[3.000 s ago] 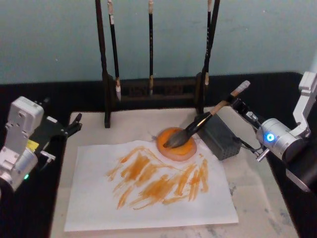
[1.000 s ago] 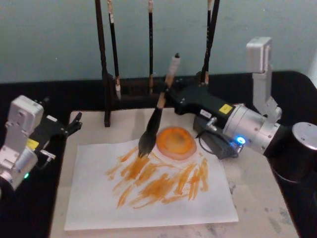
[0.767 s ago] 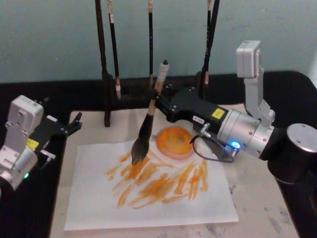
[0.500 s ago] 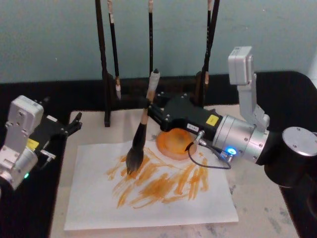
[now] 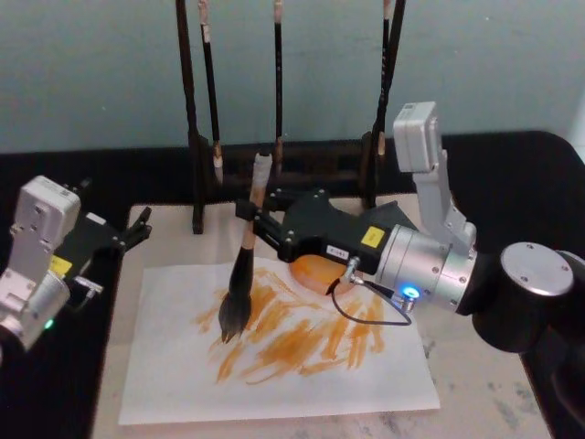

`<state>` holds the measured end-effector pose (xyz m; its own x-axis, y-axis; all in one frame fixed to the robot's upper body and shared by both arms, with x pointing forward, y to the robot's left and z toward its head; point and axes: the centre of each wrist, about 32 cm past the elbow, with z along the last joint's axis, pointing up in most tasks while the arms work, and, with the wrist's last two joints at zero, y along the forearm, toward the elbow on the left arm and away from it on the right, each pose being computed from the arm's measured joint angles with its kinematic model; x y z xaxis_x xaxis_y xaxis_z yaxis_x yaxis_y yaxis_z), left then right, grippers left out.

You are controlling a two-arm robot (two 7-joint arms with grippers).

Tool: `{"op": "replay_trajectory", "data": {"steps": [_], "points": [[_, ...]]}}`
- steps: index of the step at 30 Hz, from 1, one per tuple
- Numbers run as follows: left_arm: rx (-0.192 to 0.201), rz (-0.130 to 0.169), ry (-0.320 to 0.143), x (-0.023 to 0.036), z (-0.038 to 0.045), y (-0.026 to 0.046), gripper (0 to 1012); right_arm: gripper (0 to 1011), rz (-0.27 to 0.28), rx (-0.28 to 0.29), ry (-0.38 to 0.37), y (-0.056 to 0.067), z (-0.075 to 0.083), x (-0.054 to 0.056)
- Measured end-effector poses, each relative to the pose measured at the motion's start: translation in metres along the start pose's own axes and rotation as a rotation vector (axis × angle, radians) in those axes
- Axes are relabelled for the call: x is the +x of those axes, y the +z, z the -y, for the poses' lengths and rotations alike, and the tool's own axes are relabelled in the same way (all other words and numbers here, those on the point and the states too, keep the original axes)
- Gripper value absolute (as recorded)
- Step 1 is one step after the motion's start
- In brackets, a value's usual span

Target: Pick up the brush from the inkstone, write on the paper, then place the brush back to its original position.

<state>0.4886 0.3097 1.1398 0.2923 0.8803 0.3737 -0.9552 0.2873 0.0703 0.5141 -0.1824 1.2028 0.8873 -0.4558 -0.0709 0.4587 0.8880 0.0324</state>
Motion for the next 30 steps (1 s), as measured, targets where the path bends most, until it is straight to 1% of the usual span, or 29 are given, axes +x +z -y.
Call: {"op": "replay_trajectory", "data": {"steps": [16,25,30], "points": [[0.000,0.000,0.000,0.0000,0.0000,0.0000,1001,164,-0.020,-0.020,0.032,-0.007,-0.009,-0.004],[0.000,0.000,0.000,0.0000,0.0000,0.0000,1001,164,-0.027,-0.018,0.047,-0.008,-0.013,-0.005],[0.000,0.000,0.000,0.0000,0.0000,0.0000,1001,164,-0.032,-0.026,0.053,-0.010,-0.015,-0.005]]}}
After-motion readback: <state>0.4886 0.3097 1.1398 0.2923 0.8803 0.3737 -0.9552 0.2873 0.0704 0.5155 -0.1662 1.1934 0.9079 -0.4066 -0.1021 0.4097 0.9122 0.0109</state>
